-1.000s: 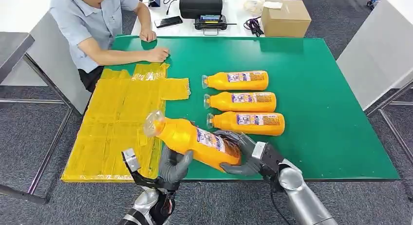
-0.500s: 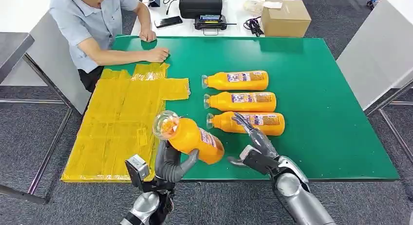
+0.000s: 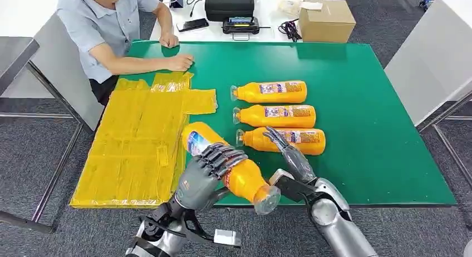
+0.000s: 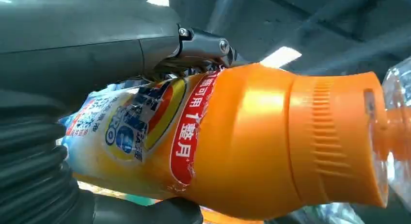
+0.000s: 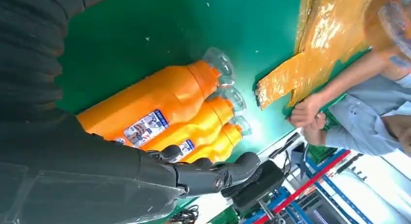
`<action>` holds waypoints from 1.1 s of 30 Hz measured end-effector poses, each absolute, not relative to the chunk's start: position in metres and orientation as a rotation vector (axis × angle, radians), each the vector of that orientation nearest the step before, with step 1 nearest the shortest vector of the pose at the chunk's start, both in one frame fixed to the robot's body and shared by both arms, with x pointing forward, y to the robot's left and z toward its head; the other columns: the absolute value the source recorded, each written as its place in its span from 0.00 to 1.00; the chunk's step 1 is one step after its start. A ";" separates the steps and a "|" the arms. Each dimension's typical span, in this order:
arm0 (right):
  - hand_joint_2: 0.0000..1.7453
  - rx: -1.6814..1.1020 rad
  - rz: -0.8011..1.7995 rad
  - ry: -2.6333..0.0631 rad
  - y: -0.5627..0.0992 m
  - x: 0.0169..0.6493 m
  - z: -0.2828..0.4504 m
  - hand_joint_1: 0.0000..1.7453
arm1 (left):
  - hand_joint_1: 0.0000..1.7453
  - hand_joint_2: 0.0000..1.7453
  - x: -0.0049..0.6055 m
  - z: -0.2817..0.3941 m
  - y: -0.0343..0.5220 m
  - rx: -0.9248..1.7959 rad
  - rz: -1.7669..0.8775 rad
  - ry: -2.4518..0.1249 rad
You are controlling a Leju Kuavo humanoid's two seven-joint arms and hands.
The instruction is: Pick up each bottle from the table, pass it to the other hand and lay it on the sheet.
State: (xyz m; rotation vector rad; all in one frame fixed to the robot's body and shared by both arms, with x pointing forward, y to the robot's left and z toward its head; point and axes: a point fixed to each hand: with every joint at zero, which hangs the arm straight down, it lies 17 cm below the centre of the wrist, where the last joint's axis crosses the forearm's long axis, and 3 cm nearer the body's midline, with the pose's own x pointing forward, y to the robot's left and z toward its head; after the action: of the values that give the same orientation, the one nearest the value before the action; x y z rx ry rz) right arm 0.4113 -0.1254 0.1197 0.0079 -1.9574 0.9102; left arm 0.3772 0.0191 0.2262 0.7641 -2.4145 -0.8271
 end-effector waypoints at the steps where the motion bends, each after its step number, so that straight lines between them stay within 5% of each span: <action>1: 1.00 0.009 0.910 -1.959 -0.125 0.412 0.120 0.00 | 0.96 1.00 0.382 0.228 0.029 0.740 -0.744 -2.396; 8: 1.00 0.011 0.909 -1.964 -0.123 0.412 0.122 0.00 | 1.00 1.00 0.390 0.229 0.048 0.726 -0.625 -2.359; 12: 1.00 -0.043 0.947 -1.979 -0.122 0.414 0.123 0.00 | 1.00 1.00 0.395 0.220 0.042 0.845 -0.774 -2.304; 27: 1.00 0.022 0.942 -1.992 -0.099 0.417 0.130 0.00 | 1.00 1.00 0.509 0.068 0.096 1.026 -1.222 -1.440; 33: 1.00 0.043 0.940 -1.981 -0.093 0.419 0.127 0.00 | 0.96 1.00 0.531 0.057 0.132 1.108 -1.279 -1.289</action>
State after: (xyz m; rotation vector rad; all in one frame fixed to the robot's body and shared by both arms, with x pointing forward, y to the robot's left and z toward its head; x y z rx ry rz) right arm 0.4190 -0.0932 0.1275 0.0432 -1.9807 0.9397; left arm 0.5314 0.1323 0.0569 1.1078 -1.2890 -1.2787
